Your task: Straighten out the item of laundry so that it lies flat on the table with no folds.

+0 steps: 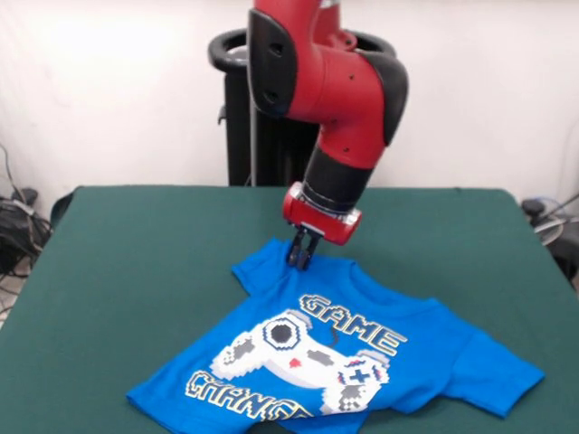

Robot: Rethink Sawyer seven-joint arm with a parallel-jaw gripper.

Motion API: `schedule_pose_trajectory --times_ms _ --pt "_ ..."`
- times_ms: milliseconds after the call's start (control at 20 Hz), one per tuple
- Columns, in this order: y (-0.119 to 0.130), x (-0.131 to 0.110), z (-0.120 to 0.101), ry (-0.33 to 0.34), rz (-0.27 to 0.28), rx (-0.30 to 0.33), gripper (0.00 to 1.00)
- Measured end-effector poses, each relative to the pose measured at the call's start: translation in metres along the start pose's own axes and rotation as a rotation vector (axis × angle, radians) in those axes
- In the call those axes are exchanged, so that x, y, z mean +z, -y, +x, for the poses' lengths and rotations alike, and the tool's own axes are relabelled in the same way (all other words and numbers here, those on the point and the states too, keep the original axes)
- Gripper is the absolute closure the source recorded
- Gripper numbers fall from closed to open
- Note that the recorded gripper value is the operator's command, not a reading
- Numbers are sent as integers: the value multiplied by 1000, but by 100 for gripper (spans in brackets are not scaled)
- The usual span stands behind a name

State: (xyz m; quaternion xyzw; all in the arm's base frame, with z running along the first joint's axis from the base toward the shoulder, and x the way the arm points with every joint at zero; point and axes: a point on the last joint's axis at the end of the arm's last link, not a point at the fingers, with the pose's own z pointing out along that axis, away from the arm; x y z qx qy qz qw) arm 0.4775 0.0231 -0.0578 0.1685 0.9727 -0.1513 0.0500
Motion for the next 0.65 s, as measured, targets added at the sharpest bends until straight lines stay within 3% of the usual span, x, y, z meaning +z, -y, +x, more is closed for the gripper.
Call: schedule_pose_trajectory --times_ms 650 --pt "0 2 -3 -5 12 40 100"
